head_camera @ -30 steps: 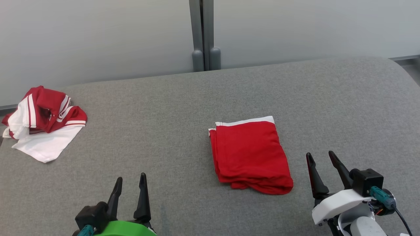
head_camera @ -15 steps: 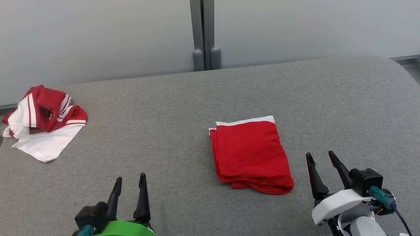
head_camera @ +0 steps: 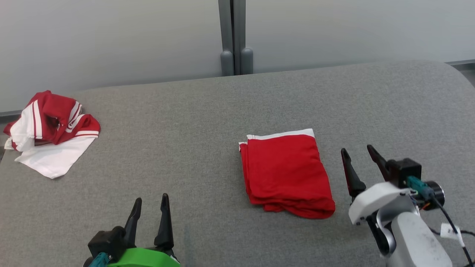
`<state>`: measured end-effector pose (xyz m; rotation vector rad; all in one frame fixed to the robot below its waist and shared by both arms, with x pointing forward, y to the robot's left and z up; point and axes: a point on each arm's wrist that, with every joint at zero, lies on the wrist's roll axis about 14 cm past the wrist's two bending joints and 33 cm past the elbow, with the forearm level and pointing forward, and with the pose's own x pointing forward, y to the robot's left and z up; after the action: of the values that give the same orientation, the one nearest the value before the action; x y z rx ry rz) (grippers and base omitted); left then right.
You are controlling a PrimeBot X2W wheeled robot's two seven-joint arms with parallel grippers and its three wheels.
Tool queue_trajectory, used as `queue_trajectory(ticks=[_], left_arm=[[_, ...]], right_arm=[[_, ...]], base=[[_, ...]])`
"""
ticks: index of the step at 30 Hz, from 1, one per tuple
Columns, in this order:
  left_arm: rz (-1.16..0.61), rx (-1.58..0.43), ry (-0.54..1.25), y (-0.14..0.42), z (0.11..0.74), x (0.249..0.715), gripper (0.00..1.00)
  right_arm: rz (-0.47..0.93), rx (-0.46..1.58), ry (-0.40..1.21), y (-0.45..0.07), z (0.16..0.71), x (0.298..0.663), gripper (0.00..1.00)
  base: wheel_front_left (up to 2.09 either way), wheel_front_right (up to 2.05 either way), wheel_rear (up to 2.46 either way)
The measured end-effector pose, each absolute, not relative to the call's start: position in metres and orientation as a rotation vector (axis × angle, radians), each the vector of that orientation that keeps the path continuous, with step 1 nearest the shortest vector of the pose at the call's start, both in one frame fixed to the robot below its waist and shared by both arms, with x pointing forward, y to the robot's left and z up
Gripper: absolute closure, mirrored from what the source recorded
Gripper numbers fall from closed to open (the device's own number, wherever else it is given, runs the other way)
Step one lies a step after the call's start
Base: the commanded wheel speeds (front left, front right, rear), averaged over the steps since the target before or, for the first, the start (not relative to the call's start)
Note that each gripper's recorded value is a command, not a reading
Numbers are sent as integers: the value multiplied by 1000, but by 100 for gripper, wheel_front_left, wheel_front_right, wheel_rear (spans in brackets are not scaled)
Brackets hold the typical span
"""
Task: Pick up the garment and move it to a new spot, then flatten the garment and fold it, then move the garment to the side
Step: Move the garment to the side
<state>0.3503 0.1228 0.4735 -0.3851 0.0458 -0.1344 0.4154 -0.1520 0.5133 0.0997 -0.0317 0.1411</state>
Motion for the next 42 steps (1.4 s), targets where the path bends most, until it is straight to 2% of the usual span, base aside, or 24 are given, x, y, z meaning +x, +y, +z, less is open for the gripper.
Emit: queue_trajectory(ticks=[6,11,19,27,28,29,32,33,42], left_arm=[[-137,-389,43,122,475,357,0],[-122,-393,59,125,469,359,0],[-80,-396,76,137,462,360,0],[-49,-393,93,146,454,363,0],[-47,-394,95,146,454,363,0],[-46,-393,97,147,453,364,0],[-44,-395,103,147,451,365,0],[-50,-389,105,145,451,366,0],[-135,-369,82,122,459,386,0]], right_arm=[[186,45,60,-142,520,453,0],[252,61,273,-125,487,466,0],[343,52,554,-106,429,459,0],[409,38,679,-89,401,455,0],[413,37,682,-88,400,457,4],[417,32,684,-88,400,458,52],[424,23,670,-87,401,462,95],[424,17,659,-88,402,464,100],[359,-1,553,-121,422,484,100]], base=[[0,0,0],[0,0,0],[0,0,0],[0,0,0],[0,0,0],[0,0,0],[0,0,0],[0,0,0],[0,0,0]])
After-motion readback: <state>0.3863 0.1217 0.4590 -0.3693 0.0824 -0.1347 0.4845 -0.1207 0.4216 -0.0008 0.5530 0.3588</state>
